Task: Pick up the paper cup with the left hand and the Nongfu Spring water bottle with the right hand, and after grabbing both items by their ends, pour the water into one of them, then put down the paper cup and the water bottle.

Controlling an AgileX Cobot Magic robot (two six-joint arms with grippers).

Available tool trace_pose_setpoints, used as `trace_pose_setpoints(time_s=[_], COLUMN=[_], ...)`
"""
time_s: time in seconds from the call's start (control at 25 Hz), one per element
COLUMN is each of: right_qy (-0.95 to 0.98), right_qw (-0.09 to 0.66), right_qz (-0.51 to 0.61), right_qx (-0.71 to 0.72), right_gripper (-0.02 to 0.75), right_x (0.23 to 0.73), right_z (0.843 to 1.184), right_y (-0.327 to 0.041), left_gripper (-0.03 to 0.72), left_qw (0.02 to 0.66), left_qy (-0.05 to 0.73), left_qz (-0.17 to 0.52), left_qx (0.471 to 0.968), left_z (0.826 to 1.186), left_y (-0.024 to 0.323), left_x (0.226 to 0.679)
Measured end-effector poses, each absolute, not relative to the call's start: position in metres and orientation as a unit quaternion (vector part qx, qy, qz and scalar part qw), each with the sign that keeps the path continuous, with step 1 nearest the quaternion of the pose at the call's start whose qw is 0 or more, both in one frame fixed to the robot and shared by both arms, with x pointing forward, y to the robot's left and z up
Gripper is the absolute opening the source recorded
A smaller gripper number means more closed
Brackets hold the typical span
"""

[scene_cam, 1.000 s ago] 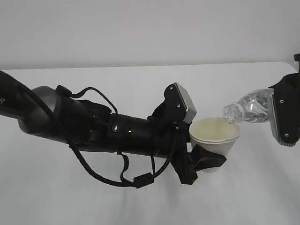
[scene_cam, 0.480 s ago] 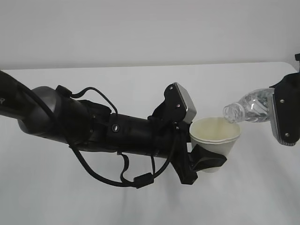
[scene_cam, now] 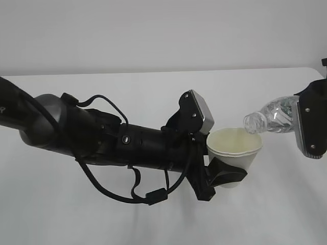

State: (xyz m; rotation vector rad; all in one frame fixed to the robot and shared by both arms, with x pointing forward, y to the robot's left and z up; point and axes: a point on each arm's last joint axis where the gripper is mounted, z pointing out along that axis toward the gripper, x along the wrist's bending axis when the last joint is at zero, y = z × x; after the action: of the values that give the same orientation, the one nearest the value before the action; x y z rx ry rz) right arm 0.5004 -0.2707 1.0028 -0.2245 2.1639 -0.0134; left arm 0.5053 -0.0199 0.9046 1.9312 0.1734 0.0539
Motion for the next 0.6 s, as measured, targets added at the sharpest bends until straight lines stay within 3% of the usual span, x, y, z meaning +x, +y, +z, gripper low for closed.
trace_pose_setpoints(time_s=[0.6], right_qy=[0.881], right_qw=[0.465], right_qz=[-0.009], right_qx=[-0.09], right_gripper=[0.368], right_x=[0.5006], right_z=[1.003], right_y=[-0.2714], left_gripper=[0.414], left_qw=[0.565], left_qy=[0.074], left_qz=[0.023], left_qx=[0.821], left_z=[0.9046], left_y=[-0.0199], left_x=[0.5053])
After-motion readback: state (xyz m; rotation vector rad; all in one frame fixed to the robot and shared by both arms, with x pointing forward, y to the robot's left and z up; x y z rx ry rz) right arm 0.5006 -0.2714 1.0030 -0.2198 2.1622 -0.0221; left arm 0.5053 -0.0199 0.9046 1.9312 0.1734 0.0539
